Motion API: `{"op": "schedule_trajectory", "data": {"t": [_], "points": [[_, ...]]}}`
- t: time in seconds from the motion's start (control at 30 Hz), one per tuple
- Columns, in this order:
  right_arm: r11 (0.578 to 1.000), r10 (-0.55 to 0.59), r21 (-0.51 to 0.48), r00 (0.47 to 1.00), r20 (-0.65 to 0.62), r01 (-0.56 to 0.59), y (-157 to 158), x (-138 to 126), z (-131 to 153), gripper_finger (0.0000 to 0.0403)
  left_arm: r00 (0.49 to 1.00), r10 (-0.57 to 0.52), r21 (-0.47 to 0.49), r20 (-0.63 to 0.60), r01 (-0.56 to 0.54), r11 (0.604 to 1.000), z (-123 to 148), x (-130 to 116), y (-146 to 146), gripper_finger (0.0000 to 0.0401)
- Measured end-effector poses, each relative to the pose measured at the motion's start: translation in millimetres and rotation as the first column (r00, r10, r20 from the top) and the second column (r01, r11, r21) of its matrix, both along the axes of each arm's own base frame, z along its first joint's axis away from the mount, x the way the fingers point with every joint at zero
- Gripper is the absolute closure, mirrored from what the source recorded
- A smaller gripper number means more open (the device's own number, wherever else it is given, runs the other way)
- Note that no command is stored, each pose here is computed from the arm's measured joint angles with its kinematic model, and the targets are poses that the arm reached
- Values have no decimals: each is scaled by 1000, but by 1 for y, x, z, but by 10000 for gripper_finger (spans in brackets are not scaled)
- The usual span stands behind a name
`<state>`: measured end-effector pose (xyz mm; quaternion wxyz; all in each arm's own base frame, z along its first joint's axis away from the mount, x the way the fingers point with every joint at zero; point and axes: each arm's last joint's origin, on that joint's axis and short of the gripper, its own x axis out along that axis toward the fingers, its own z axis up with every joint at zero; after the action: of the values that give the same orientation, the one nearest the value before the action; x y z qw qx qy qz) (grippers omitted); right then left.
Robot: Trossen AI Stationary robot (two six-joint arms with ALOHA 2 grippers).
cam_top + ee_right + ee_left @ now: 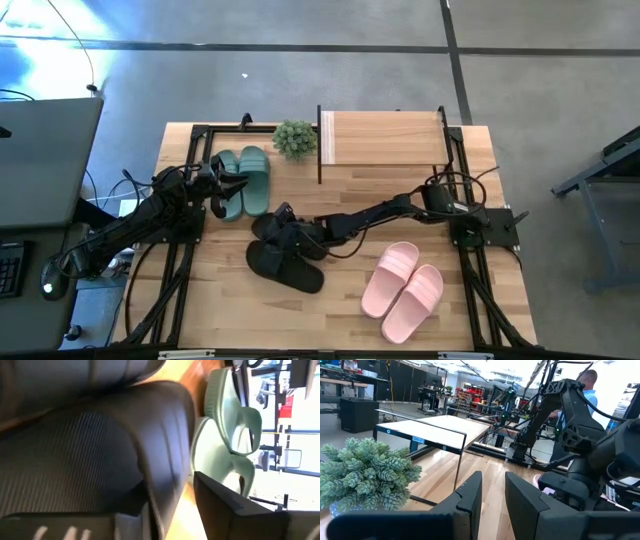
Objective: Pick and place slides into the shelf
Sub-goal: Put the right black slide on the shelf
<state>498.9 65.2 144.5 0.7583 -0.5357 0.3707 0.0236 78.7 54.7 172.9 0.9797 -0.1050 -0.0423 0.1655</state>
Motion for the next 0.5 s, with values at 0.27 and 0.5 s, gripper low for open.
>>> {"op": "schedule_trajectory", "data": {"t": [0.27,0.5], "points": [[996,-49,70,998,-40,52,0,-5,-3,356,1000,-6,-3,0,6,1000,0,0,0,329],[994,-97,48,995,-23,98,12,-9,2,398,1000,-6,-3,0,6,1000,0,0,0,329]]}}
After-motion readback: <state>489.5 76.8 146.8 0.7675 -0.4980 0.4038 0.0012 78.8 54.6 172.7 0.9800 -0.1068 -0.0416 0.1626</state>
